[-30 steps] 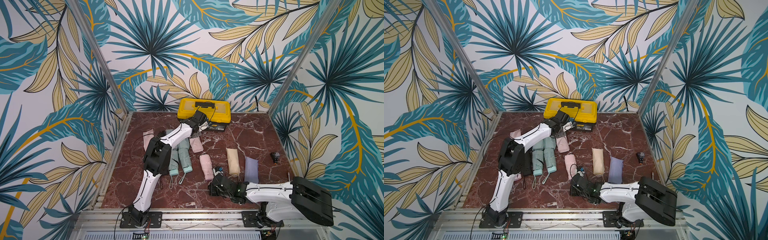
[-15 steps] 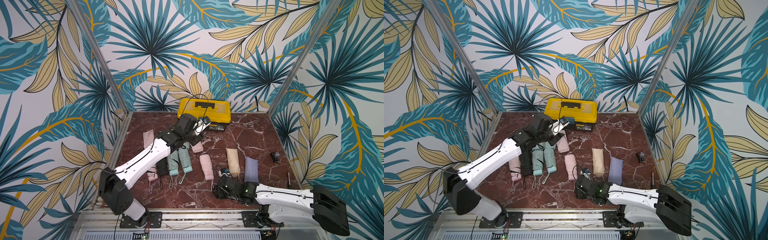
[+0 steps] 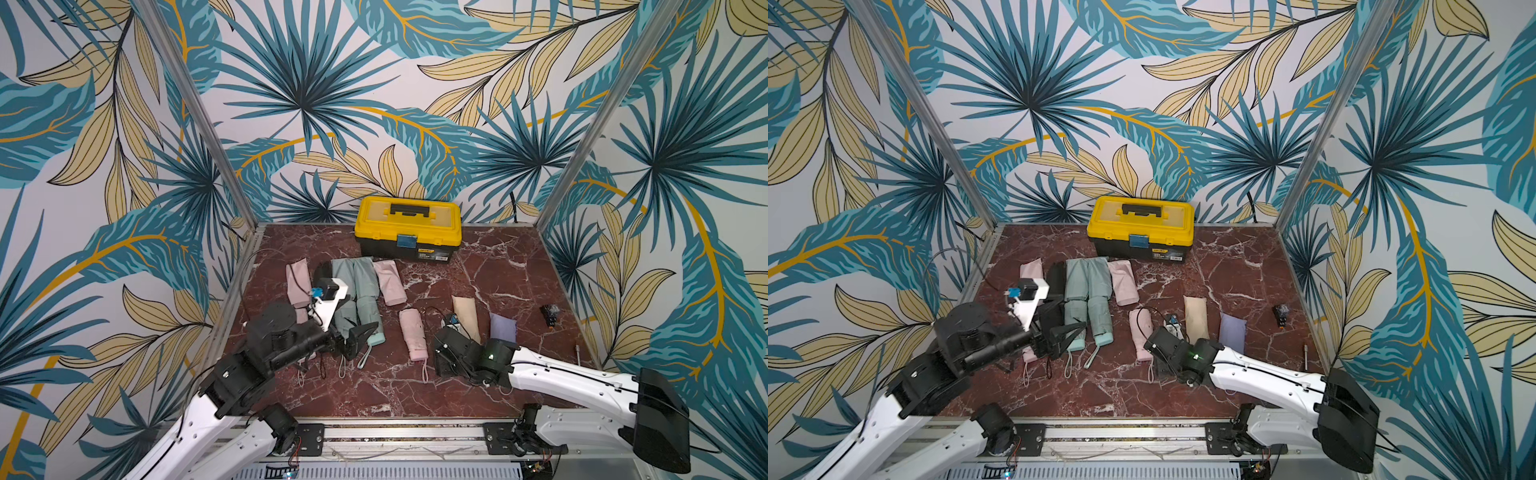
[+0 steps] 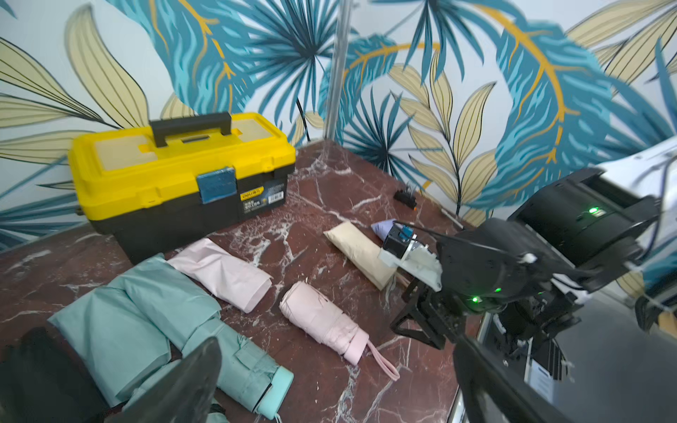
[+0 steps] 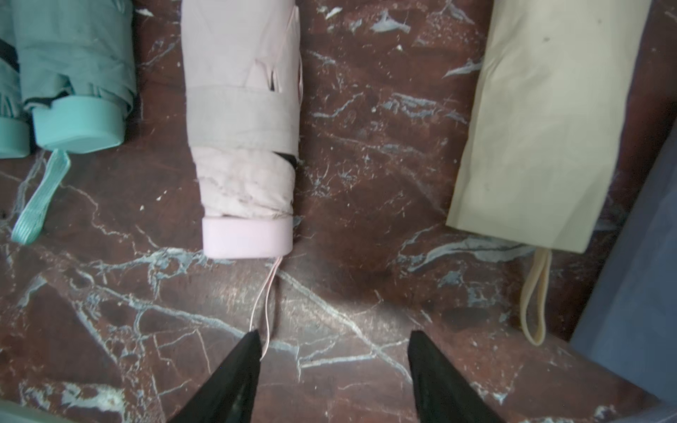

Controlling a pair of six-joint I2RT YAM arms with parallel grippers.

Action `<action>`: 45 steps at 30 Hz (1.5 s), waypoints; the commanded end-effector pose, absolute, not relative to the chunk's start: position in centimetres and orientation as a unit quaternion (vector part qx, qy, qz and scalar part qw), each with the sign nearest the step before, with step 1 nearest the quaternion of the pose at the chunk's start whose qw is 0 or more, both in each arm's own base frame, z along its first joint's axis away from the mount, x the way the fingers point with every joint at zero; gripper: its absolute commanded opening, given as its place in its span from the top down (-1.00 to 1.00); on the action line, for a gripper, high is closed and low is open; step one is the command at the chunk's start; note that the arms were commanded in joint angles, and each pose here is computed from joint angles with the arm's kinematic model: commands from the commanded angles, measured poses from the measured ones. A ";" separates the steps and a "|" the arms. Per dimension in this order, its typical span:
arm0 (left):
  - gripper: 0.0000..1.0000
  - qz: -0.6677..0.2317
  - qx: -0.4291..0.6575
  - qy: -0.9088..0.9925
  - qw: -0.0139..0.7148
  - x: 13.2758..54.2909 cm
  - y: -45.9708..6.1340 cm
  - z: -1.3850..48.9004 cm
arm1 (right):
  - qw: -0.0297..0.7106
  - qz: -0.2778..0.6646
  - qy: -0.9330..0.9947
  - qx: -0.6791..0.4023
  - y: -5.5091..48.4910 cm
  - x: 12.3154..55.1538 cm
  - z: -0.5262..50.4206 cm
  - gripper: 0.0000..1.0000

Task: Take umbrellas out of sleeves
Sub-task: Move the umbrella to the center of the board.

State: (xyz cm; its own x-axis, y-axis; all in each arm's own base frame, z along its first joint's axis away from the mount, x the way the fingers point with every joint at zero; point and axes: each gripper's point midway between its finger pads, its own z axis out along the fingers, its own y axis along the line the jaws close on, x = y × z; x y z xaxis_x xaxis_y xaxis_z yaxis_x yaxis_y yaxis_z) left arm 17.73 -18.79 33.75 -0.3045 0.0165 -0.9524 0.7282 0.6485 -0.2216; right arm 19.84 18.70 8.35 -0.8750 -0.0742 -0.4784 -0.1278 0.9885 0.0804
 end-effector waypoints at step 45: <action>-0.99 -0.354 0.202 0.818 0.405 14.0 -16.8 27.8 | 0.156 0.138 0.975 -0.084 29.2 30.6 3.6 -0.12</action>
State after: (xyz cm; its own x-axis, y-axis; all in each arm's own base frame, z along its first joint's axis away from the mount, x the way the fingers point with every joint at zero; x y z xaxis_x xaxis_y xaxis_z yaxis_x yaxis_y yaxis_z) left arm 14.07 -16.96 27.17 -0.5991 0.0550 -0.7987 0.6167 0.6679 -0.4166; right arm 30.42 28.39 3.61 -0.9462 -0.1016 -0.3071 -0.1716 0.9624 0.2104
